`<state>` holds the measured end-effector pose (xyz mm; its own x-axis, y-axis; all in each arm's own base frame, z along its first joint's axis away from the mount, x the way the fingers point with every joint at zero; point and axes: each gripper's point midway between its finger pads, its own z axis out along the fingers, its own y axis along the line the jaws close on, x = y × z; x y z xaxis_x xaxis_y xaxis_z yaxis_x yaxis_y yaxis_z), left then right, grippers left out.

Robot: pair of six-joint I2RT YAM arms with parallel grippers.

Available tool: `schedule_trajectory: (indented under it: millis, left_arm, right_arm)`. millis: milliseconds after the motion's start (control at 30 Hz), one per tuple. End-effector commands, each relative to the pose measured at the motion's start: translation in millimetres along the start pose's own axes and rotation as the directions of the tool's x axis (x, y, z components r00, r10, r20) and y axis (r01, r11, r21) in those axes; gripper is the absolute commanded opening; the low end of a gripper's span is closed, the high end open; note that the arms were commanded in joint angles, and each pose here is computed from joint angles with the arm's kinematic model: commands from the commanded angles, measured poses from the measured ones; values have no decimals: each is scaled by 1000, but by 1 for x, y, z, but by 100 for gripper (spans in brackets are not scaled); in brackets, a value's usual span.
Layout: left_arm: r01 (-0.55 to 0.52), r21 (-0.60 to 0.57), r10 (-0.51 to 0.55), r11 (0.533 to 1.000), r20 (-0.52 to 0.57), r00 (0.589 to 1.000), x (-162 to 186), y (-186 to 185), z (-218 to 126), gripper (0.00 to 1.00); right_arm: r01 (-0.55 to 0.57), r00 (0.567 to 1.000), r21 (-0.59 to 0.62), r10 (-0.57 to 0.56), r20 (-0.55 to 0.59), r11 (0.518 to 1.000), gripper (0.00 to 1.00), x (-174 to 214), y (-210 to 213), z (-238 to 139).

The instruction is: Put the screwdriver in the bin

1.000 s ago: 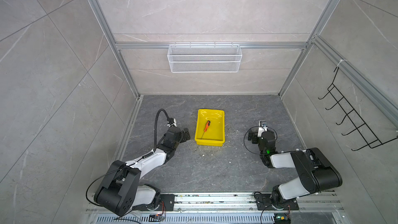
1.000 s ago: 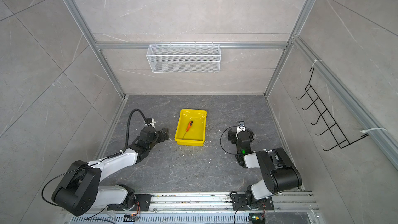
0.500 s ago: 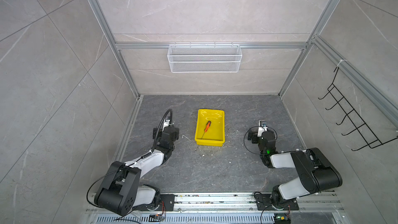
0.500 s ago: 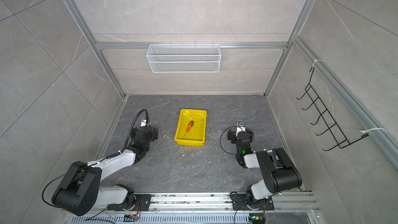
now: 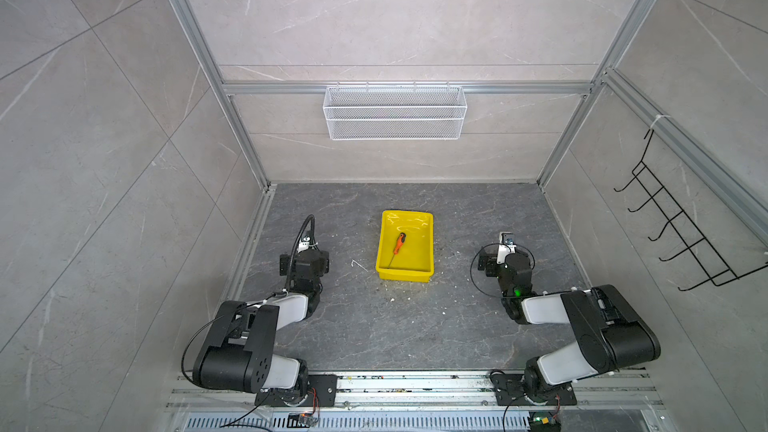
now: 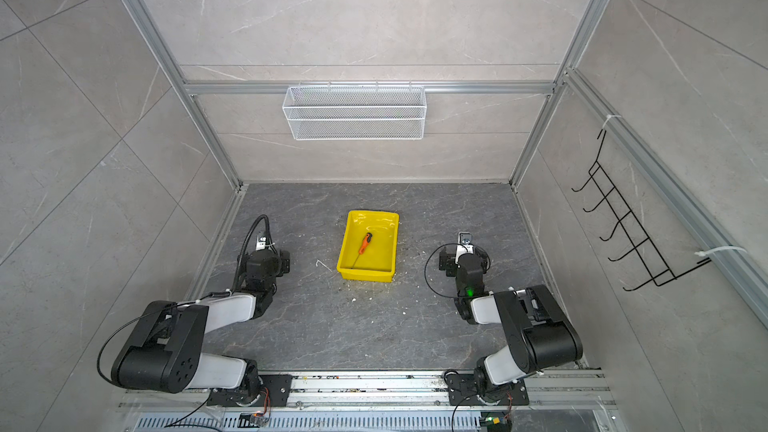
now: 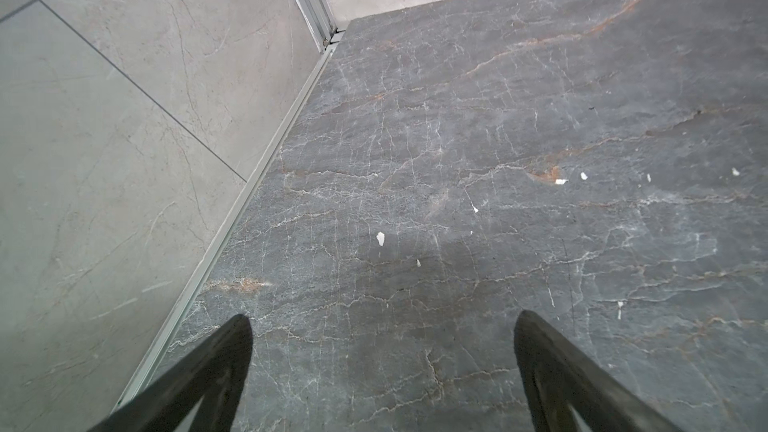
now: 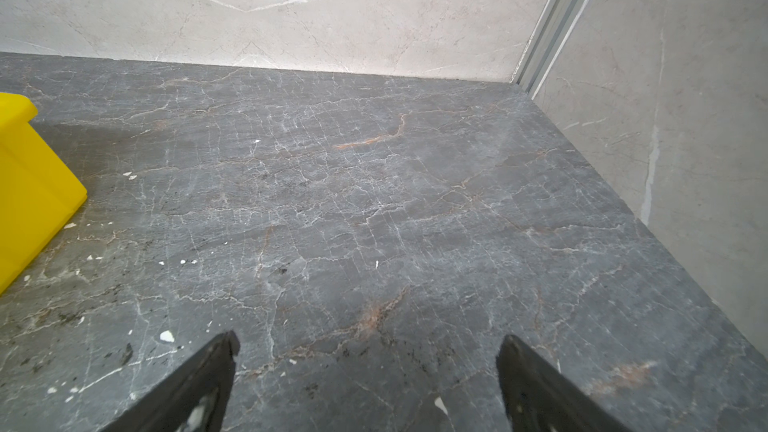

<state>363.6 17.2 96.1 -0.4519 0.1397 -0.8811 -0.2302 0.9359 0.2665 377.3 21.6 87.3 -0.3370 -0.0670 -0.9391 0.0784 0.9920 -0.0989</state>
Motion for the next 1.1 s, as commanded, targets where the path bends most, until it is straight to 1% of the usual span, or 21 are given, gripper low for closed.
schedule_trajectory:
  millis: [0,33,200,333,400,500,533,600,667,800,933,1000,1067]
  left_arm:
    - [70,38,-74,997,116,990,-22,2,-13,100]
    - [71,61,-78,996,124,989,-22,-1,-15,100]
    - [77,78,-88,994,154,984,-23,-1,-20,100]
    - [92,77,-104,993,156,982,-22,3,-19,100]
    - [79,84,-92,993,153,984,-20,1,-15,100]
    - [114,13,-114,993,131,985,-13,12,5,100]
    - [109,5,-108,994,146,983,-16,13,6,100]
    - [130,24,-132,991,118,984,-10,13,3,100]
    - [135,24,-137,991,156,978,-12,15,2,100]
    - [133,43,-137,990,110,984,-11,12,9,100]
    - [142,98,-146,985,36,989,-8,8,22,100]
    - [166,126,-167,978,-2,986,-6,10,28,100]
    - [169,126,-169,978,-3,986,-6,10,28,100]
  right_arm:
    - [-2,1000,-4,2,29,1000,99,-11,0,3]
    - [-1,1000,-4,1,28,1000,99,-11,0,3]
    - [-3,1000,-10,3,25,1000,99,-11,1,3]
    - [-5,1000,-13,6,24,1000,99,-11,1,4]
    - [-5,1000,-13,5,22,1000,99,-11,1,4]
    - [-4,1000,-14,5,22,1000,99,-11,1,4]
    - [-5,1000,-12,6,23,1000,99,-11,1,4]
    - [-5,1000,-12,5,23,1000,99,-11,0,4]
    - [-5,1000,-12,5,21,1000,99,-10,1,4]
    - [-5,1000,-13,5,23,1000,99,-11,1,4]
    - [-5,1000,-13,5,22,1000,99,-10,1,4]
    - [-5,1000,-14,5,23,1000,99,-11,1,4]
    - [-5,1000,-14,6,23,1000,99,-11,1,4]
